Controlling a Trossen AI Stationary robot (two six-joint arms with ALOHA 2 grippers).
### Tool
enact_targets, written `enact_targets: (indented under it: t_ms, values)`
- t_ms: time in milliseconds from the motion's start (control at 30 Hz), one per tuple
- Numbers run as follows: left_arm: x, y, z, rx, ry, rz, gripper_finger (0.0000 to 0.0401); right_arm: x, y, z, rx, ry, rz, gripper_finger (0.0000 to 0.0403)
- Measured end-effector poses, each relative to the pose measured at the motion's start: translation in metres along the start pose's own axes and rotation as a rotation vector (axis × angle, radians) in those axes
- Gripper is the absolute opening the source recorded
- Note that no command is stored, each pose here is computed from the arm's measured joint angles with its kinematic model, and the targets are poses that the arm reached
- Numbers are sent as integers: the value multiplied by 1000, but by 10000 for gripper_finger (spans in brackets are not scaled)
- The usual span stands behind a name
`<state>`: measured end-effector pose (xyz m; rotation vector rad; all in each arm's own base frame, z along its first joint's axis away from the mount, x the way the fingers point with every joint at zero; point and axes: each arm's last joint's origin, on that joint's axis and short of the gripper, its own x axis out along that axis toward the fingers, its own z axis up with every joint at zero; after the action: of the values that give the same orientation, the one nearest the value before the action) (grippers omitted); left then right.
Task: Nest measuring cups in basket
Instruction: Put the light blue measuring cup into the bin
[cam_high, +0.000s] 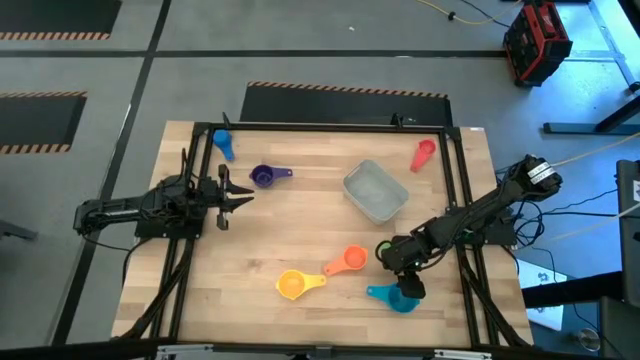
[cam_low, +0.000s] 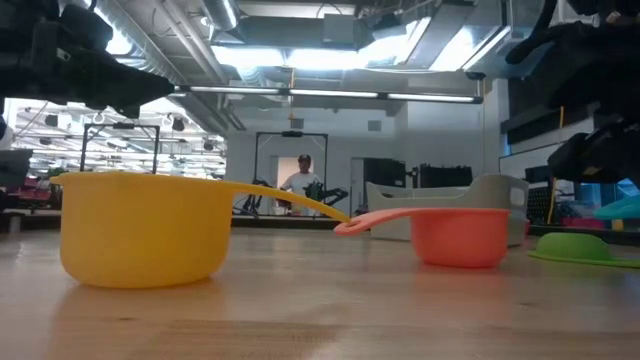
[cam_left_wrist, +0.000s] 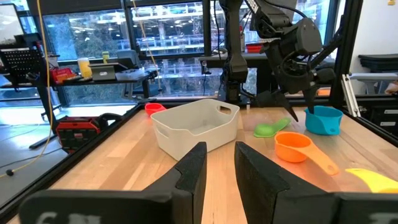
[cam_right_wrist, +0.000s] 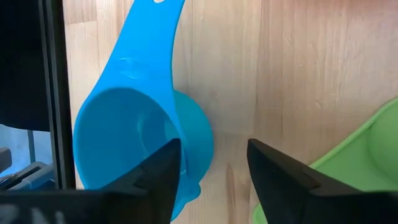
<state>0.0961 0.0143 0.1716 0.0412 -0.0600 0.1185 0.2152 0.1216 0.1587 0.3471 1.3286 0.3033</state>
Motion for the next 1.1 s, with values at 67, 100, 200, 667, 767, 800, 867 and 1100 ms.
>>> enact_targets:
  t_ms: [67, 100, 200, 667, 767, 800, 867, 1100]
  values:
    - [0, 0, 0, 0, 0, 0, 76, 0, 0, 0, 0, 0, 0, 184]
    - [0, 0, 0, 0, 0, 0, 76, 0, 0, 0, 0, 0, 1, 184]
    - [0, 0, 0, 0, 0, 0, 76, 0, 0, 0, 0, 0, 1, 184]
    - [0, 0, 0, 0, 0, 0, 76, 0, 1, 0, -4, 13, 20, 155]
    - [0, 0, 0, 0, 0, 0, 76, 0, 1, 0, -25, 13, 21, 115]
    - [0, 0, 0, 0, 0, 0, 76, 0, 1, 0, -26, 13, 21, 102]
    - [0, 0, 0, 0, 0, 0, 76, 0, 1, 0, -26, 13, 21, 79]
    - [0, 0, 0, 0, 0, 0, 76, 0, 1, 0, -26, 13, 21, 21]
